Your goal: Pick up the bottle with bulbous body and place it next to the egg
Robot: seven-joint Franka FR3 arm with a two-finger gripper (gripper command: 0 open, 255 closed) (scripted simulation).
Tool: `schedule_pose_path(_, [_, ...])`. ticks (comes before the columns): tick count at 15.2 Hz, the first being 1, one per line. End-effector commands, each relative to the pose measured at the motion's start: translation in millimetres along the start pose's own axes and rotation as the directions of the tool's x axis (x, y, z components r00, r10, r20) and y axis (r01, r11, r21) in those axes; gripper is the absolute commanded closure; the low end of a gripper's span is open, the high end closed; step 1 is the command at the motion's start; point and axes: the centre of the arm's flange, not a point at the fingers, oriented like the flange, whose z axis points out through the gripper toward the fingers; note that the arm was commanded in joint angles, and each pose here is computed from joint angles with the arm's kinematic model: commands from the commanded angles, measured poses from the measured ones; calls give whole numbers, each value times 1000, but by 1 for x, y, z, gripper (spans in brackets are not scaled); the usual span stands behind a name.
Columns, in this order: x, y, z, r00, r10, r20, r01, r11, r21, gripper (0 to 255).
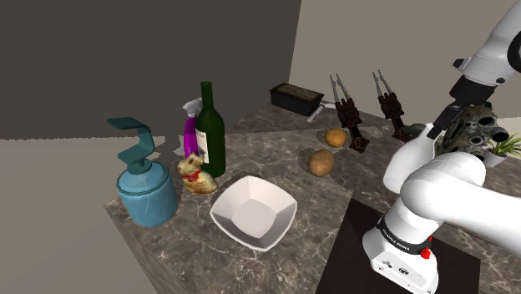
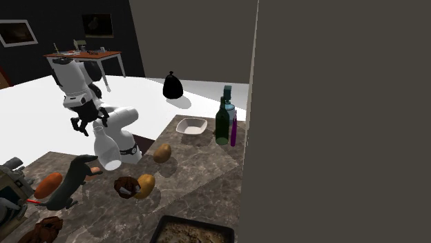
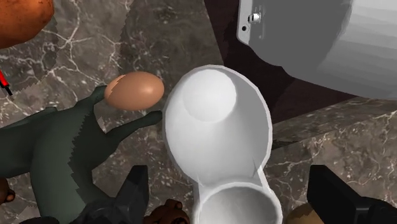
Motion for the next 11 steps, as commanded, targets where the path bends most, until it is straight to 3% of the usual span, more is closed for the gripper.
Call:
schedule_pose_path(1, [0,0,-20,1000,0,0,0,1000,0,0])
schedule_pose_path(3, [0,0,-43,1000,0,0,0,1000,0,0])
schedule_pose_path(11, [0,0,-43,1000,0,0,0,1000,0,0])
